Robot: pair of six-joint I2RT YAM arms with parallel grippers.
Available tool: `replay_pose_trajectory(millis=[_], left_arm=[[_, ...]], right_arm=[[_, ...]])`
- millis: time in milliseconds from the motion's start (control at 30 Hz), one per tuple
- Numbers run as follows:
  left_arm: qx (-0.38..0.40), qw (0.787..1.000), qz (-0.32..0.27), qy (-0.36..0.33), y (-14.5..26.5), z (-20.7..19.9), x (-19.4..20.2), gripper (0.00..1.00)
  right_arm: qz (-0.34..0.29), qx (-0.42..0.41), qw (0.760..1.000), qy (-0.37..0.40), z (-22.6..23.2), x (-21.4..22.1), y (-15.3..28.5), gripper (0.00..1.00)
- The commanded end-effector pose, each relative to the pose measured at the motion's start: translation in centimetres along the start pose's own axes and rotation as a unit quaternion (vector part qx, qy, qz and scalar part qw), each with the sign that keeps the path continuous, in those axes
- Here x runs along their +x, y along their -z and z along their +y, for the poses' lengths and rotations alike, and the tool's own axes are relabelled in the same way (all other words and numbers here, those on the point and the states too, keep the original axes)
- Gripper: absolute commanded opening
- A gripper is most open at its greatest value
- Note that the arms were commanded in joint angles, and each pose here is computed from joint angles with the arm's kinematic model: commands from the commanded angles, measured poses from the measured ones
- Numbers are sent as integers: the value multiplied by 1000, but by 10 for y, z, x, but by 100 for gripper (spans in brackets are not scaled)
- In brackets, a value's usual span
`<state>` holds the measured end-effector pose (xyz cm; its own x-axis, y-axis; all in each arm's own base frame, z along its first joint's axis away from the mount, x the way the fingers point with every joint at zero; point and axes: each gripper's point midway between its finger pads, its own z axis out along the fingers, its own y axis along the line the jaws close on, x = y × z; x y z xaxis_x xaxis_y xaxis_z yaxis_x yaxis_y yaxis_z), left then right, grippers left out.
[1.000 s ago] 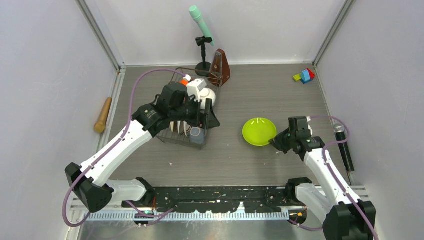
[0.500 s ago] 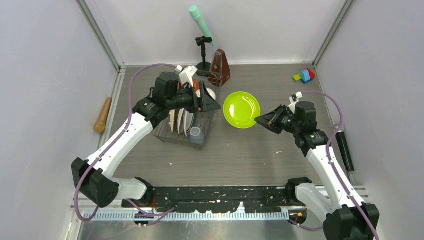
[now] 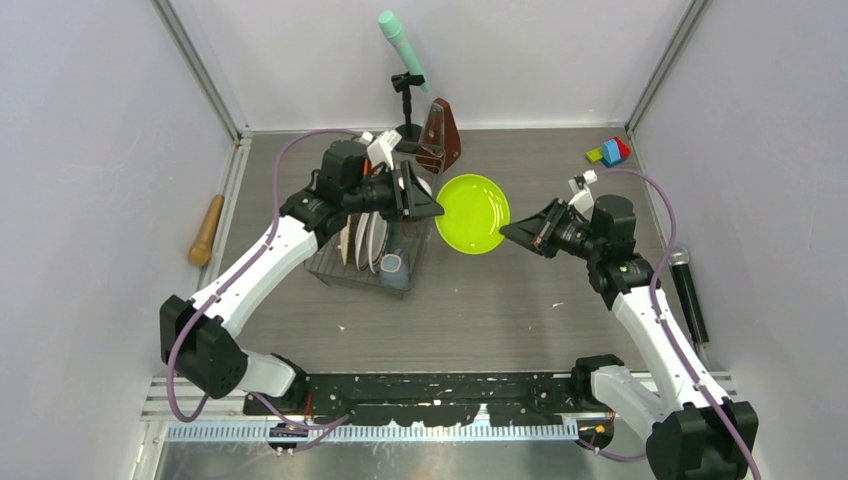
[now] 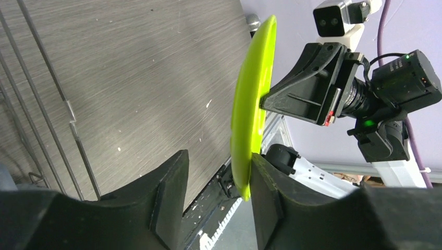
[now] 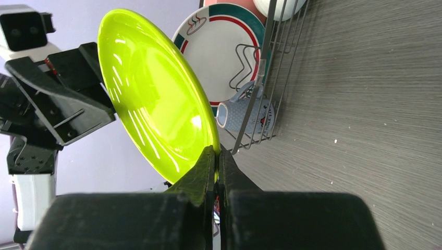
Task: Load the mixed dishes into the dish rack
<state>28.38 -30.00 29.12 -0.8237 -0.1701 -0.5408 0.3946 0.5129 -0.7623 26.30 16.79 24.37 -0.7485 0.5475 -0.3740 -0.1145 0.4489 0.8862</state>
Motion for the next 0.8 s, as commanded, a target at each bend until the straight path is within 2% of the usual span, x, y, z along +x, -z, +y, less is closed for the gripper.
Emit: replay_pose_trajectory(millis=[0, 133, 200, 233, 267, 300, 333, 367, 400, 433, 533, 567, 700, 767], left_arm=[[43, 999, -7, -7, -5, -19, -13, 42], [38, 999, -9, -16, -10, -17, -15, 26], [33, 999, -10, -33, -11, -15, -14, 5], [26, 999, -13, -45, -12, -14, -15, 0], [13, 998, -15, -58, -12, -11, -15, 0], [-4, 997, -19, -73, -10, -6, -16, 0], [-21, 995, -30, -92, -8, -2, -19, 0], [-40, 992, -39, -113, -5, 4, -20, 0], [-61, 988, -51, -135, -3, 9, -22, 0], [-84, 981, -64, -163, 1, 15, -26, 0], [-167, 948, -93, -255, 15, 26, -32, 0], [-190, 936, -104, -276, 20, 29, -36, 0], [-215, 916, -128, -315, 27, 28, -42, 0], [-236, 894, -138, -354, 27, 26, -43, 0]], right_arm=[[-6, -52, 998, 48, 34, -10, 1, 0], [-2, -51, 998, 49, 33, -9, -3, 0], [-1, -48, 998, 48, 32, -9, -5, 0], [-2, -44, 998, 47, 31, -11, -7, 3], [0, -37, 998, 42, 28, -10, -7, 7], [-8, -27, 999, 42, 27, -15, -9, 22], [-3, -11, 999, 32, 22, -14, -9, 29], [-11, -2, 999, 35, 22, -19, -10, 45], [-7, 21, 999, 23, 15, -18, -9, 53], [-25, 42, 999, 23, 13, -27, -8, 67], [-29, 81, 996, -1, 5, -31, -7, 78], [-37, 91, 995, -16, 5, -36, -9, 79], [-41, 134, 984, -114, -3, -44, -19, 83], [-45, 144, 974, -168, 3, -46, -25, 84]])
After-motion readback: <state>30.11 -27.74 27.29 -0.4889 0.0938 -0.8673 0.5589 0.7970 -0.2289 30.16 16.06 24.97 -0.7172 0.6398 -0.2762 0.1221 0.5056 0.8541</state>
